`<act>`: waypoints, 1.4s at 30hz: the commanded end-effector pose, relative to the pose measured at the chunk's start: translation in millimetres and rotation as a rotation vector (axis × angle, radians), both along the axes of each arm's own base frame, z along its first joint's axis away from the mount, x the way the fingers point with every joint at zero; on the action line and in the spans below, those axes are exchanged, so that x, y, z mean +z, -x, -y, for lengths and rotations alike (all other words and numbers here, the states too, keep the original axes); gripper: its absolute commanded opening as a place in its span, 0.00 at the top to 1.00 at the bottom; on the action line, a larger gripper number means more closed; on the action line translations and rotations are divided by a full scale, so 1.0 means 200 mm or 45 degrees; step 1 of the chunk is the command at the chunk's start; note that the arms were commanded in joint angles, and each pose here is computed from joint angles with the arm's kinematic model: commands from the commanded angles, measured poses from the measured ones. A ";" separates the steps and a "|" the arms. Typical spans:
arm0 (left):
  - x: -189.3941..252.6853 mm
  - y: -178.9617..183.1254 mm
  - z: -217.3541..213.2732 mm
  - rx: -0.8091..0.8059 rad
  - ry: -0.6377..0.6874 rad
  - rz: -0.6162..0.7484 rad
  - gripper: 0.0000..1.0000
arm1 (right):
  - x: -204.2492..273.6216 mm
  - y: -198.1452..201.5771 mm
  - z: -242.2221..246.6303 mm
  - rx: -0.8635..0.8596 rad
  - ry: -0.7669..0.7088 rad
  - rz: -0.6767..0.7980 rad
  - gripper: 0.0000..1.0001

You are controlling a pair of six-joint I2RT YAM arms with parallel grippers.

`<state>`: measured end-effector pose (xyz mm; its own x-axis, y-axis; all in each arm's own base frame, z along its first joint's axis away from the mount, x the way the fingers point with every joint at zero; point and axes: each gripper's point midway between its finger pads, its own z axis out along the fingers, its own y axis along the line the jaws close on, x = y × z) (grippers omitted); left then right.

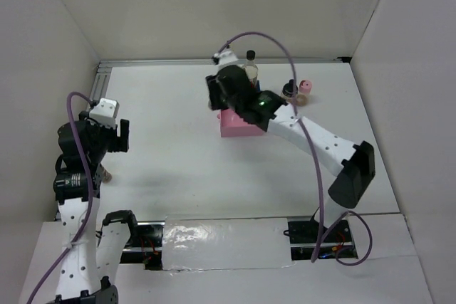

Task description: Organize the condiment bottles

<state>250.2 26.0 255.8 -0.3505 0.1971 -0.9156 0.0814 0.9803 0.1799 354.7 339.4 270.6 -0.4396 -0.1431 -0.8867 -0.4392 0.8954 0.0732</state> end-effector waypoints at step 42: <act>0.19 -0.42 0.09 -0.239 0.087 0.128 0.13 | -0.77 -0.78 0.67 -0.548 0.055 -0.186 0.74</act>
